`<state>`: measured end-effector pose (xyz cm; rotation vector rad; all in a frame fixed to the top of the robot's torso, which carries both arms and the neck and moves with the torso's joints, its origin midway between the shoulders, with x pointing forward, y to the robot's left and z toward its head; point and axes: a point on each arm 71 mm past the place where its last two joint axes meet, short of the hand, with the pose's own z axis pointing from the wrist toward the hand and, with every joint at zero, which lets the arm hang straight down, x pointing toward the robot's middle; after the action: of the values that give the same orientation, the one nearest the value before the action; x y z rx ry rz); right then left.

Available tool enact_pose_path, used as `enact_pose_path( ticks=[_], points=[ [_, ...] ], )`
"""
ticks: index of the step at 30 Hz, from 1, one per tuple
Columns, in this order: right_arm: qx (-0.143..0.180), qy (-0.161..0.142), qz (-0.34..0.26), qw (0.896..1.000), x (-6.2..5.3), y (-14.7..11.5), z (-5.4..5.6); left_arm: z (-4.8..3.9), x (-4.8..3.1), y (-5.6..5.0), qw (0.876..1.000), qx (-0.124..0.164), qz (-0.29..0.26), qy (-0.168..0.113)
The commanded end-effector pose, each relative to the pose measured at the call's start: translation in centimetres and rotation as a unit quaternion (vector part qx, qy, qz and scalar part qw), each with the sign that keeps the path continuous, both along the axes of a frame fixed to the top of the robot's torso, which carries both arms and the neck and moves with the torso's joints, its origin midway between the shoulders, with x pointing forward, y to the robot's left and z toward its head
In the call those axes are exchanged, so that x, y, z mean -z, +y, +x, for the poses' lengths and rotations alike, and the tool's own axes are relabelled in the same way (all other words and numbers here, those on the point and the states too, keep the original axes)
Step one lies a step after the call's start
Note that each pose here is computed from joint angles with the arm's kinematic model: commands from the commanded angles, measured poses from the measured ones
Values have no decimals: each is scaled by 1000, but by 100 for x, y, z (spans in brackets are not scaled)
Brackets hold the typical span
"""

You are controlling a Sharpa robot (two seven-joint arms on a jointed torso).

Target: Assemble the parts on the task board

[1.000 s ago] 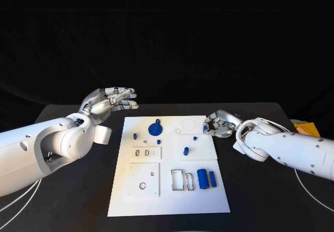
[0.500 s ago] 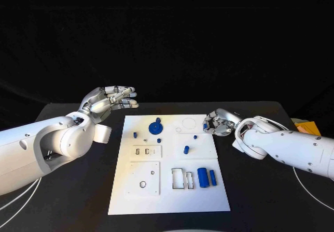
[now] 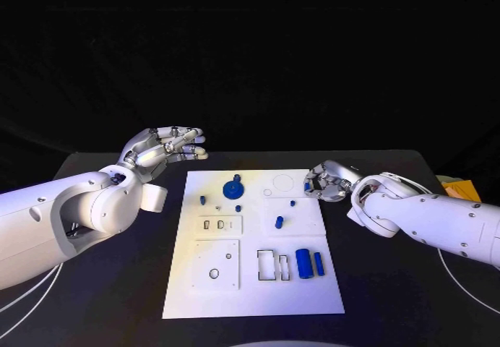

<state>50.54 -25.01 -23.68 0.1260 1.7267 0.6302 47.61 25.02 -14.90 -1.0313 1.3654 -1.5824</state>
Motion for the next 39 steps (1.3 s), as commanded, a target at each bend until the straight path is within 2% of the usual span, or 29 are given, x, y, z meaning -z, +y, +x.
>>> enact_pose_path(
  ticks=[1,10,15,20,25,29,39],
  points=[
    [18,-23,2,1000,-41,-11,-15,-7,-10,-23,1000,11,-3,-2],
    [29,-34,20,999,-265,139,-88,0,-5,-36,1000,14,-3,-1],
    [9,-31,22,999,-397,405,-163,20,2,-30,1000,12,-3,-1],
    [-20,-28,12,999,-450,756,-273,45,11,-37,1000,11,-2,-1],
    [-49,-25,-2,998,-454,1108,-404,73,23,-38,1000,8,-6,2],
    [-72,-23,-13,997,-414,1368,-517,97,34,-43,1000,6,-15,8],
    [-104,-18,-37,994,-243,1755,-645,141,54,-22,1000,6,-14,12]
  ],
)
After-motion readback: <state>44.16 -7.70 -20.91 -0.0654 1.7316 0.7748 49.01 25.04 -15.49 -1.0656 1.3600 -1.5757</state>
